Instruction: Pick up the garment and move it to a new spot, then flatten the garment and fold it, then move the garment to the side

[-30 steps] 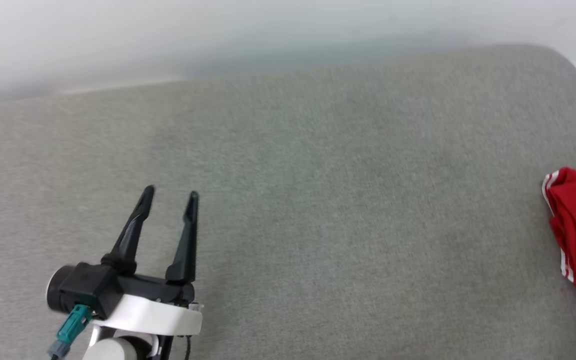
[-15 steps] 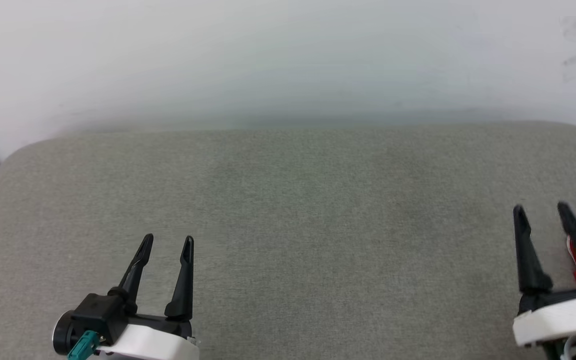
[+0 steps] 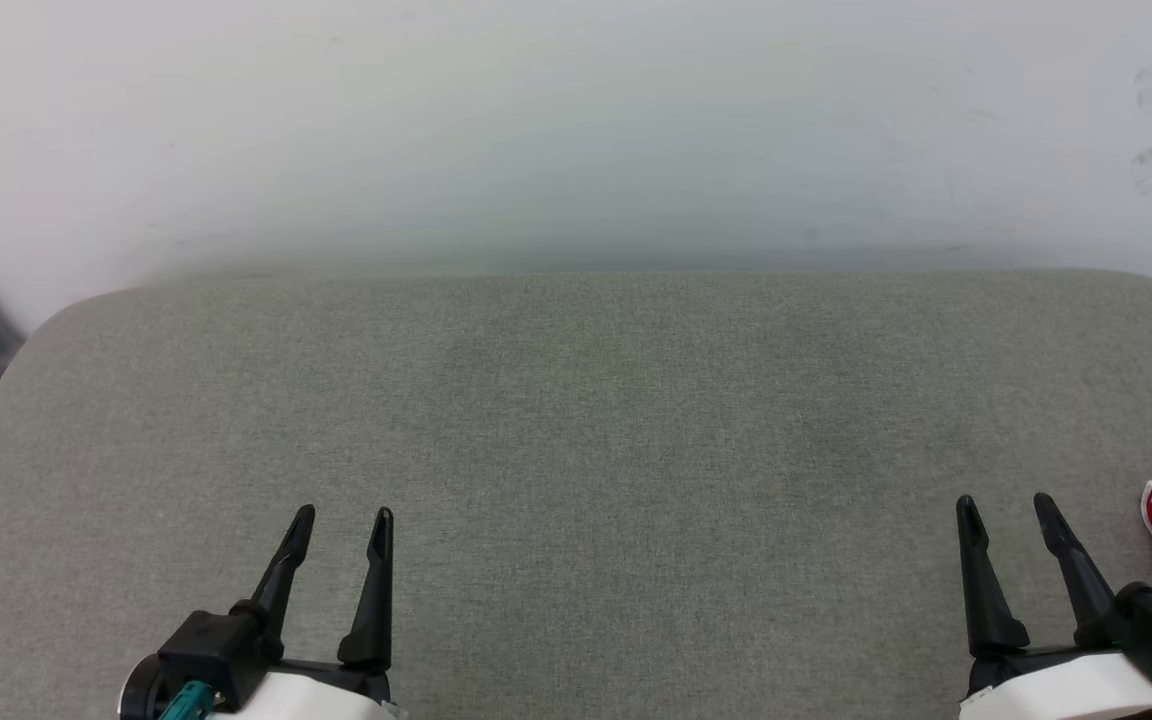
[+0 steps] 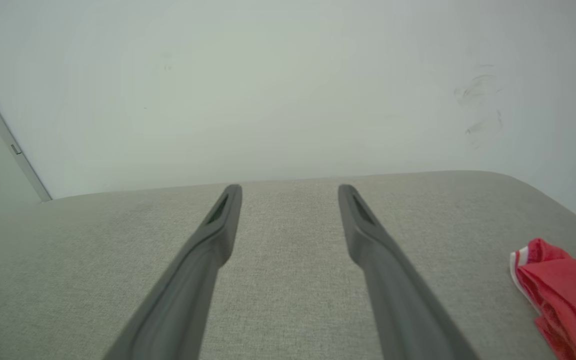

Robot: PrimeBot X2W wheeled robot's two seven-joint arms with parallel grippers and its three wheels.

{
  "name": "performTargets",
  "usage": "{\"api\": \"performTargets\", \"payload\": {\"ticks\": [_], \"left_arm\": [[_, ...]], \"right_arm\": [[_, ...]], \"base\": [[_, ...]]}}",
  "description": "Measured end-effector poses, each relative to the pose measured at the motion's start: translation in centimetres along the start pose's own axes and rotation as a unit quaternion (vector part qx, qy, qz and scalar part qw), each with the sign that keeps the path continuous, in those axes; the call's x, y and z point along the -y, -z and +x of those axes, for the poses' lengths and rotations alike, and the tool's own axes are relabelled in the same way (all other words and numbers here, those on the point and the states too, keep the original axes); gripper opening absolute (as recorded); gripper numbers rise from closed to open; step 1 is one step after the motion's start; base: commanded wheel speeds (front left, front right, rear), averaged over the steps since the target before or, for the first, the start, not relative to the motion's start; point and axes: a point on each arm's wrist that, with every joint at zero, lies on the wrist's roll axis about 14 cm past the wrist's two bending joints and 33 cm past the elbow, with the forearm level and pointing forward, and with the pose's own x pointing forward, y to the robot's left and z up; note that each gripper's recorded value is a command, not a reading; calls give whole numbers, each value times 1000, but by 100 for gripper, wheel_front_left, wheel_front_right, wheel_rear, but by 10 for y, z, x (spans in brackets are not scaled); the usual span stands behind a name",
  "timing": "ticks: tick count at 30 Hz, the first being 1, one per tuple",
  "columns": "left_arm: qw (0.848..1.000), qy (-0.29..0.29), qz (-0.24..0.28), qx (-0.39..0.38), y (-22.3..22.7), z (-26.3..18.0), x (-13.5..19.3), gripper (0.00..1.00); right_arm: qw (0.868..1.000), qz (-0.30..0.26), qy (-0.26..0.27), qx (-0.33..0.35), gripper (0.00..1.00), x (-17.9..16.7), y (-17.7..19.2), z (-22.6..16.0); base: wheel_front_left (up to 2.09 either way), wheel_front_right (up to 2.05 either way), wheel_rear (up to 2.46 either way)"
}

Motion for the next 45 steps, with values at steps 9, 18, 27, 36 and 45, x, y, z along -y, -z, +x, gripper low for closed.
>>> {"api": "performTargets", "payload": {"ticks": [9, 18, 27, 36, 45], "left_arm": [[1000, -1, -11, -3, 2, -2, 1, 100], [1000, 1, -8, 0, 1, -2, 2, 100], [1000, 1, -15, 1, 0, -2, 4, 100], [999, -7, -28, -28, 17, -10, 1, 0], [993, -33, -108, -40, 24, -9, -7, 0]], "right_arm": [[1000, -1, -1, 1, 100, -2, 3, 3], [1000, -3, -3, 5, 100, -5, 1, 4], [1000, -5, -1, 9, 100, -4, -1, 4], [1000, 8, 6, -26, 0, -2, 19, -4], [995, 91, 28, -37, 0, 5, 26, -4]], "base": [[0, 0, 0], [0, 0, 0], [0, 0, 0], [0, 0, 0], [0, 0, 0]]}}
